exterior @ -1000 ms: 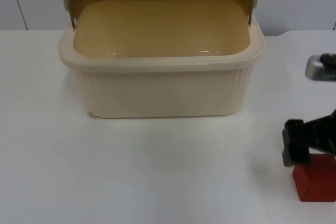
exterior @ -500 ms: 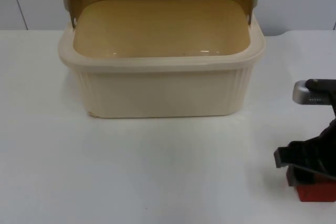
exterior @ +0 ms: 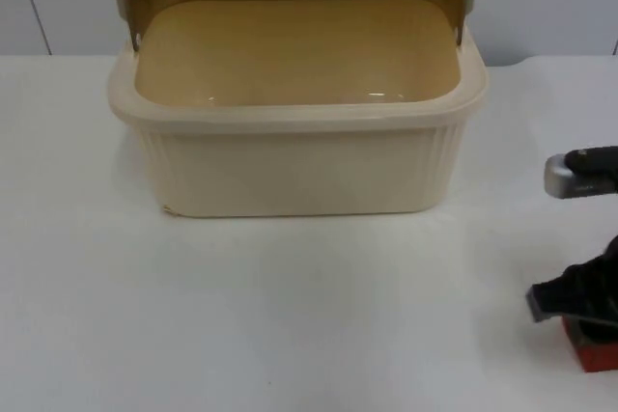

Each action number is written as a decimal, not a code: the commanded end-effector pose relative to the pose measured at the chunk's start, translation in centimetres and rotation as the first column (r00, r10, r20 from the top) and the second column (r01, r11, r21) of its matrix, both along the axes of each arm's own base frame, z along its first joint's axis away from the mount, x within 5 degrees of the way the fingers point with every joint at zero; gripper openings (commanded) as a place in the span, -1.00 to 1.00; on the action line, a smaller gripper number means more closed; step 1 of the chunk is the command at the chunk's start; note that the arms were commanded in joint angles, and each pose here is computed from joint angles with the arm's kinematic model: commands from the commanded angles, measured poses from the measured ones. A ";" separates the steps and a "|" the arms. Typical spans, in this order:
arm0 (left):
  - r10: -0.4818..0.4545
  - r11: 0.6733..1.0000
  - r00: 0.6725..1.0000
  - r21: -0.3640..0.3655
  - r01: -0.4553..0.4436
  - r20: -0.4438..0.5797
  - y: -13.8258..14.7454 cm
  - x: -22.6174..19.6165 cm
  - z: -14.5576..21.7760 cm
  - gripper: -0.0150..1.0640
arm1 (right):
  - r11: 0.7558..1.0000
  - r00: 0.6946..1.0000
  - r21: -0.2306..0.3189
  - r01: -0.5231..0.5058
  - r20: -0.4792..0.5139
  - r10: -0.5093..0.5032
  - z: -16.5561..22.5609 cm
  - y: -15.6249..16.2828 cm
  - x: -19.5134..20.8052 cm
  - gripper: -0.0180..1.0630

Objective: Open the box lid with the left hand, place the block into the box with the right hand, then close the box lid with the left hand.

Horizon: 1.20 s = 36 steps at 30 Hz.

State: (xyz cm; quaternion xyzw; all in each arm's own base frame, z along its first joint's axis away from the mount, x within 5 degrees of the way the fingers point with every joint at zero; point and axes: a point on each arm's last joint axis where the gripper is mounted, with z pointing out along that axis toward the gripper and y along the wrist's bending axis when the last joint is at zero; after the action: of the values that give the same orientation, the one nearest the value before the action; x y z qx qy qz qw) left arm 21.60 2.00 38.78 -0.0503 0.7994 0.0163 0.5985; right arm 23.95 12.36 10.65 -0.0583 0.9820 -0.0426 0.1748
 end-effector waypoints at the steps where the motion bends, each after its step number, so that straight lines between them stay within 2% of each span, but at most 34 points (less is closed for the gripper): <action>1: -0.001 1.000 1.000 -0.003 0.001 0.007 -0.1 -0.1 0.1 0.97 | 0.999 0.997 -0.034 -0.016 0.069 0.019 2.5 -0.6 -0.1 -0.97; 2: -0.001 1.000 1.000 -0.003 0.001 0.007 -0.1 -0.1 0.1 0.97 | 0.999 0.997 -0.034 -0.016 0.069 0.019 2.5 -0.6 -0.1 -0.97; 5: -0.001 1.000 1.000 -0.003 0.001 0.007 -0.1 -0.1 0.1 0.97 | 0.999 0.978 0.031 -0.025 0.210 0.018 6.7 -1.0 -0.4 -0.97; 7: -0.001 1.000 1.000 -0.003 0.001 0.007 -0.1 -0.1 0.1 0.97 | 0.997 0.952 0.075 -0.005 0.307 -0.018 10.0 -1.7 -0.8 -0.97; 8: -0.001 1.000 1.000 -0.003 0.001 0.007 -0.1 -0.1 0.1 0.97 | 0.997 0.952 0.075 -0.005 0.307 -0.018 10.0 -1.7 -0.8 -0.97; 12: -0.029 1.000 1.000 0.004 0.029 0.009 -0.7 -0.1 0.2 0.97 | 0.997 0.882 0.071 0.014 0.469 -0.045 16.3 -3.9 -2.0 -0.97; 13: -0.029 1.000 1.000 0.004 0.029 0.009 -0.7 -0.1 0.2 0.97 | 0.997 0.882 0.071 0.014 0.469 -0.045 16.3 -3.9 -2.0 -0.97; 14: -0.041 0.999 0.999 0.004 0.041 0.009 -0.9 -0.1 0.2 0.97 | 0.998 0.867 0.063 0.027 0.496 -0.055 17.5 -4.6 -2.3 -0.97; 15: -0.047 0.999 0.999 0.004 0.047 0.009 -1.1 -0.1 0.2 0.97 | 0.997 0.834 0.065 0.040 0.548 -0.069 19.7 -5.5 -2.9 -0.97; 17: -0.062 0.998 0.998 0.020 0.062 0.008 -1.4 -0.1 0.2 0.97 | 0.996 0.786 0.074 0.058 0.611 -0.092 22.0 -6.7 -3.7 -0.97; 18: -0.062 0.998 0.998 0.020 0.062 0.008 -1.4 -0.1 0.2 0.97 | 0.996 0.786 0.074 0.058 0.611 -0.092 22.0 -6.7 -3.7 -0.97; 22: -0.062 0.998 0.998 0.020 0.062 0.009 -1.3 0.0 0.2 0.97 | 0.991 0.722 0.086 0.099 0.680 -0.131 24.5 -8.6 -5.0 -0.97; 24: -0.062 0.998 0.998 0.021 0.062 0.016 -1.3 0.0 0.2 0.97 | 0.994 0.714 0.067 0.085 0.692 -0.108 24.8 -8.8 -5.2 -0.97; 25: -0.062 0.998 0.998 0.021 0.062 0.021 -1.3 0.0 0.3 0.97 | 0.998 0.704 0.036 0.052 0.707 -0.062 25.1 -8.7 -5.4 -0.97; 27: -0.063 0.998 0.998 0.022 0.062 0.027 -1.3 0.0 0.3 0.97 | 0.996 0.672 -0.008 -0.090 0.738 0.067 25.6 -7.8 -5.4 -0.97; 29: -0.063 0.998 0.998 0.022 0.062 0.027 -1.3 0.0 0.3 0.97 | 0.971 0.616 0.031 -0.236 0.778 0.124 26.1 -6.4 -5.4 -0.97; 30: -0.063 0.998 0.998 0.022 0.062 0.027 -1.3 0.0 0.3 0.97 | 0.971 0.616 0.031 -0.236 0.778 0.124 26.1 -6.4 -5.4 -0.97; 32: -0.063 0.998 0.998 0.022 0.062 0.027 -1.3 0.0 0.3 0.97 | 0.946 0.587 0.076 -0.315 0.799 0.132 26.2 -5.3 -4.9 -0.97; 33: -0.063 0.998 0.998 0.022 0.062 0.027 -1.3 0.0 0.3 0.97 | 0.937 0.595 0.091 -0.338 0.791 0.138 26.0 -4.7 -4.6 -0.97; 36: -0.063 0.998 0.998 0.022 0.062 0.027 -1.3 0.0 0.3 0.97 | 0.913 0.595 0.065 -0.403 0.776 0.208 25.6 -3.2 -3.8 -0.97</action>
State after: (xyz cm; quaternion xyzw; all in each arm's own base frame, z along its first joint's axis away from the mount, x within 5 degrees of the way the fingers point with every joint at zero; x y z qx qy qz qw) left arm 21.71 0.79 38.88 -0.0202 0.7973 0.0079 0.6032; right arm 19.93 8.71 35.97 -0.1678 0.8028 0.0779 0.5668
